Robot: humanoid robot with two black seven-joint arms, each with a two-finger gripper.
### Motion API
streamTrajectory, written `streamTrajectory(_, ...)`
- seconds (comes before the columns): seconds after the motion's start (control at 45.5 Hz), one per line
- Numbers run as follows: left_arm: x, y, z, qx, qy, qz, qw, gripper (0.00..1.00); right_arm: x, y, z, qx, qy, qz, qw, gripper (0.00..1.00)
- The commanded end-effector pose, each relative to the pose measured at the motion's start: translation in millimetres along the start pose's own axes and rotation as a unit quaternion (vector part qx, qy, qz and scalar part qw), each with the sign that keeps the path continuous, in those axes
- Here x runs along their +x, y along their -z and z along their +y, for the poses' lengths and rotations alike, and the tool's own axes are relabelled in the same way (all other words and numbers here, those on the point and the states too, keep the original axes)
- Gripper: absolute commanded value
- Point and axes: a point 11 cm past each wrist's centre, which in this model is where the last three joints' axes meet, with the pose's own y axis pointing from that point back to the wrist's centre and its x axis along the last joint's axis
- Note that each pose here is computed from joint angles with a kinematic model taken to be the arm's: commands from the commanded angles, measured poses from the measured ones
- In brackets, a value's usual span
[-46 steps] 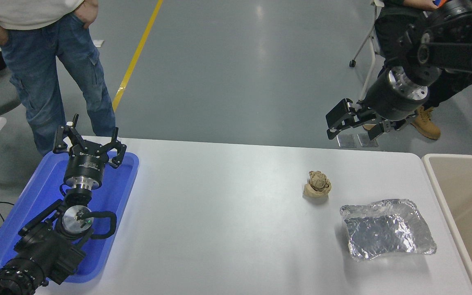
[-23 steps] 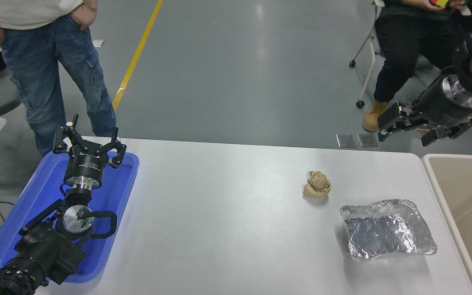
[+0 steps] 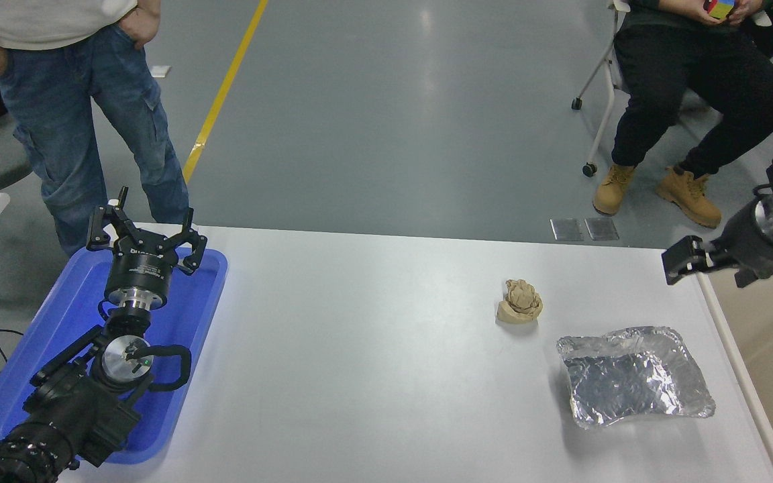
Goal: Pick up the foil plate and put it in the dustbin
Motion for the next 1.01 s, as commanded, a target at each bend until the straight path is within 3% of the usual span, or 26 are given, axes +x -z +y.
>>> streamTrajectory(0.0,0,0,0,0.0,0.0,0.0,1.0,1.0,-28,-8,-41,0.003,0.004,0.04,0.999,1.0)
streamTrajectory(0.44,0,0,0,0.0,0.0,0.0,1.0,1.0,-67,-29,-77,-0.001,0.009,0.077,0.997,1.0)
streamTrajectory(0.989,0,0,0,0.0,0.0,0.0,1.0,1.0,-93,-41,-109,0.008,-0.034,0.102,0.994,1.0)
